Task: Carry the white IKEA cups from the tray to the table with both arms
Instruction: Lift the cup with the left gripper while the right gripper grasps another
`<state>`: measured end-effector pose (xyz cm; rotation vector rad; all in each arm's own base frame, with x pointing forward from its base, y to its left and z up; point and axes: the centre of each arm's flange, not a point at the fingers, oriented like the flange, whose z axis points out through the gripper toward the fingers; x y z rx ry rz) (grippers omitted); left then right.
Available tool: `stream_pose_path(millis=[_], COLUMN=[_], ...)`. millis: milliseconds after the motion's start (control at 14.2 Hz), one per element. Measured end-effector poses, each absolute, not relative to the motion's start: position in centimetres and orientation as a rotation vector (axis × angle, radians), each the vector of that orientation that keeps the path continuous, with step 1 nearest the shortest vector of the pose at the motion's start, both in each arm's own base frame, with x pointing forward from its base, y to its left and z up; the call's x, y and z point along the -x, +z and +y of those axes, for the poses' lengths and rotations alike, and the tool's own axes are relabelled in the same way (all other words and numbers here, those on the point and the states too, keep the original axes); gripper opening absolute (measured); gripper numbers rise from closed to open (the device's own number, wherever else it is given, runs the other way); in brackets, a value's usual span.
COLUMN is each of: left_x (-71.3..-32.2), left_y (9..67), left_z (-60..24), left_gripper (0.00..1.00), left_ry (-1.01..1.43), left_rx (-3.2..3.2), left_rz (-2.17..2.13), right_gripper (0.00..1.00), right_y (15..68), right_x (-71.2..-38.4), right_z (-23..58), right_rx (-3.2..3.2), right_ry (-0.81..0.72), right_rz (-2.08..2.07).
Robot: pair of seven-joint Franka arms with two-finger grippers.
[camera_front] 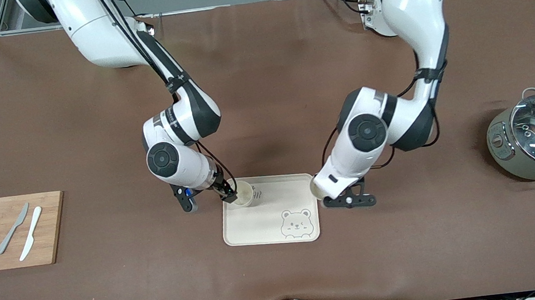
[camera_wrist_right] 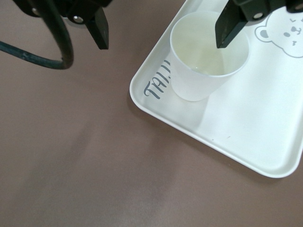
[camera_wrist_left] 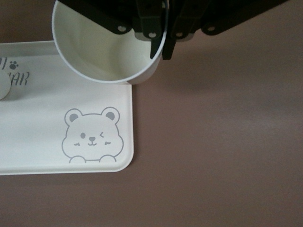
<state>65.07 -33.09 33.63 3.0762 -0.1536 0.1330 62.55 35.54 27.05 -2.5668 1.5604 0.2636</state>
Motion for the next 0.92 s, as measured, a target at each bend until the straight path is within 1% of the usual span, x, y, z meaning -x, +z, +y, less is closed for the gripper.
stream_pose_path(millis=[71,141,212,283,353,424,495,565,636,707,777,848,919], left_x=[-64.5,-63.8,-62.9,-62.1,-61.3,-60.6,-59.8,-59.1,-58.4,-57.7,-56.9,-56.2,-55.6], left_y=[34.0,34.1,33.9,33.7,33.4,33.2,33.1,32.9,32.6,32.0,31.3,30.5,29.8], left_z=[-31.5,-30.0,-28.6,-27.3,-26.0,-24.6,-23.4,-22.2,-21.0,-19.8,-18.8,-17.8,-16.9], left_gripper=[0.04,0.04,0.04,0.04,0.04,0.04,0.04,0.04,0.04,0.04,0.04,0.04,0.04], left_ry=[0.155,0.17,0.176,0.179,0.185,0.189,0.19,0.2,0.222,0.247,0.266,0.279,0.287], left_rx=[-3.072,-3.07,-3.071,-3.072,-3.073,-3.074,-3.075,-3.075,-3.072,-3.069,-3.067,-3.066,-3.066], left_rz=[-0.17,-0.182,-0.196,-0.211,-0.228,-0.246,-0.264,-0.277,-0.286,-0.299,-0.311,-0.319,-0.333], right_gripper=[0.96,0.96,0.93,0.81,0.73,0.73,0.67,0.56,0.43,0.34,0.33,0.29,0.19], right_y=[26.7,26.4,26.1,25.6,25.1,24.6,24.3,24.1,24.2,24.3,24.4,24.4,24.4], right_x=[-62.5,-62.5,-62.6,-62.5,-62.5,-62.5,-62.4,-62.4,-62.5,-62.6,-62.6,-62.6,-62.6], right_z=[35.7,35.9,36.2,36.6,36.9,37.0,37.1,37.2,37.2,37.2,37.2,37.3,37.3], right_rx=[2.568,2.563,2.555,2.55,2.545,2.544,2.545,2.544,2.541,2.538,2.537,2.537,2.537], right_ry=[0.263,0.249,0.232,0.217,0.206,0.201,0.2,0.198,0.194,0.192,0.19,0.189,0.189], right_rz=[1.56,1.555,1.549,1.543,1.541,1.54,1.541,1.541,1.541,1.541,1.54,1.539,1.538])
